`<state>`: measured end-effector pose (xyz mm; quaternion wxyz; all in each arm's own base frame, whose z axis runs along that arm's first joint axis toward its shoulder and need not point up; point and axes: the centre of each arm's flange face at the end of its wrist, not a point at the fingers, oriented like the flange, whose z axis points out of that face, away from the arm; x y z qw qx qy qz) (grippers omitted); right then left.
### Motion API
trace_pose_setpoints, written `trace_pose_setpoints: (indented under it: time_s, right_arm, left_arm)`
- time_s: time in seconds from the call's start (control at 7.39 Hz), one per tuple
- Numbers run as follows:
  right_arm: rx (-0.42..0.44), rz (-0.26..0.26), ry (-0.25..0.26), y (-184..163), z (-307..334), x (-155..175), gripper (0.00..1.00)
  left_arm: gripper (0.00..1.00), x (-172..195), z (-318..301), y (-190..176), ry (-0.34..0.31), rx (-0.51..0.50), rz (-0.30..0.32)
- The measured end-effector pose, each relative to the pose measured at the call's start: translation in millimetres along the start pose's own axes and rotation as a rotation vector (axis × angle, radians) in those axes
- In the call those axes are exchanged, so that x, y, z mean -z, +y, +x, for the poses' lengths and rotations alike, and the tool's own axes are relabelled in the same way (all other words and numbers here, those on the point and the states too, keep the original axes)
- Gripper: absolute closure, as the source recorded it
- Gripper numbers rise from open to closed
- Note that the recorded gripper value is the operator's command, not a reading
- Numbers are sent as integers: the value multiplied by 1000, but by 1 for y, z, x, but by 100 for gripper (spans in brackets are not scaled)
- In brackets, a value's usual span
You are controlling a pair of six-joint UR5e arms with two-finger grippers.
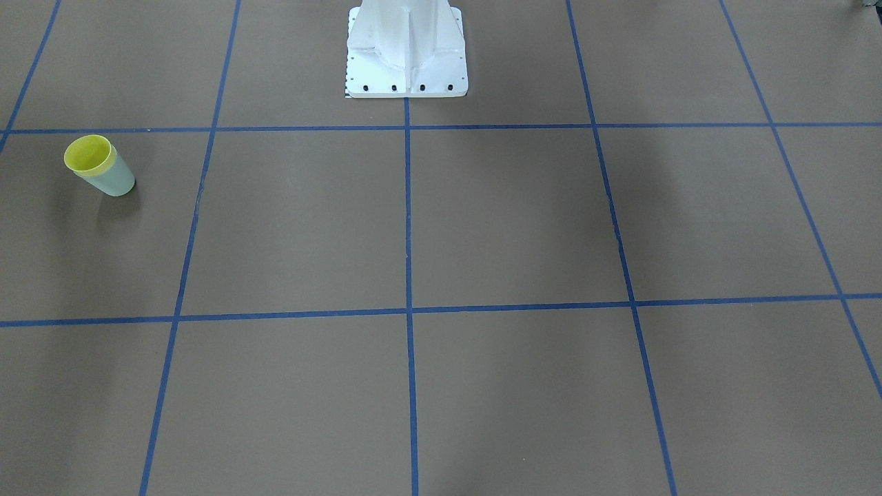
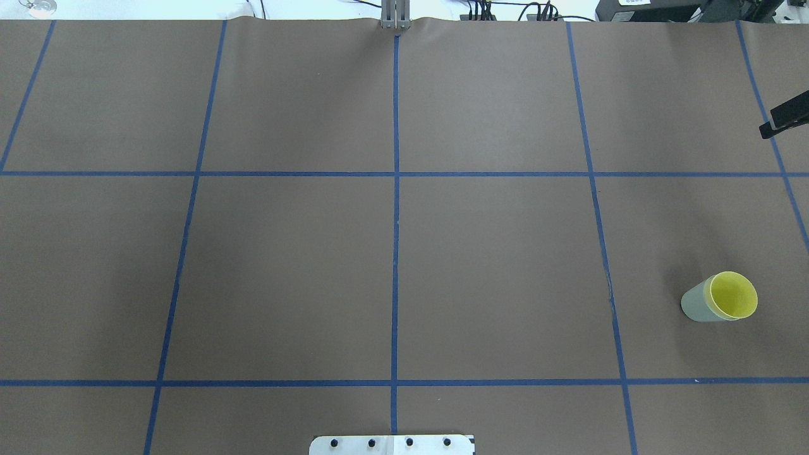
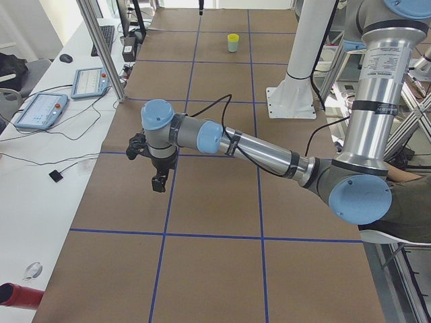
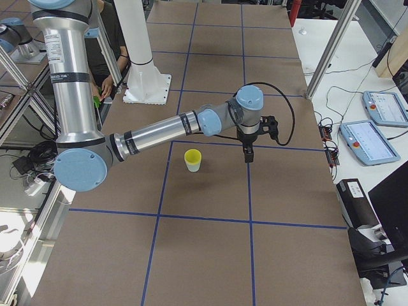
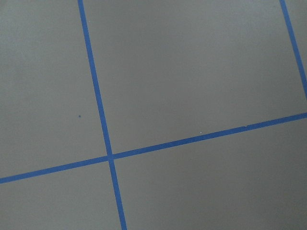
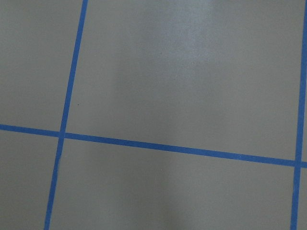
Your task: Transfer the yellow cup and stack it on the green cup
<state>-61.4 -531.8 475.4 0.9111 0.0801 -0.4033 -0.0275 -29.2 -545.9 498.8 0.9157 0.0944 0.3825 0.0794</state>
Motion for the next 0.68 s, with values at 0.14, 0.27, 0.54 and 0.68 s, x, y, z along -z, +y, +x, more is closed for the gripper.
trace_pose_setpoints:
  time_s: [0.14, 0.27, 0.54, 0.68]
  right_arm:
    - [5, 5, -2, -1, 0, 0, 0]
    - [7, 7, -2, -1, 0, -1, 0]
    - [6, 6, -1, -1, 1, -2, 0]
    - [6, 6, -1, -1, 2, -2, 0]
  left_arm:
    - [0, 1, 1, 0, 1, -1, 1]
    - [0, 3, 3, 0, 2, -3, 3]
    - [0, 7, 8, -1, 2, -11, 12]
    - [0, 10, 10, -1, 1, -16, 17]
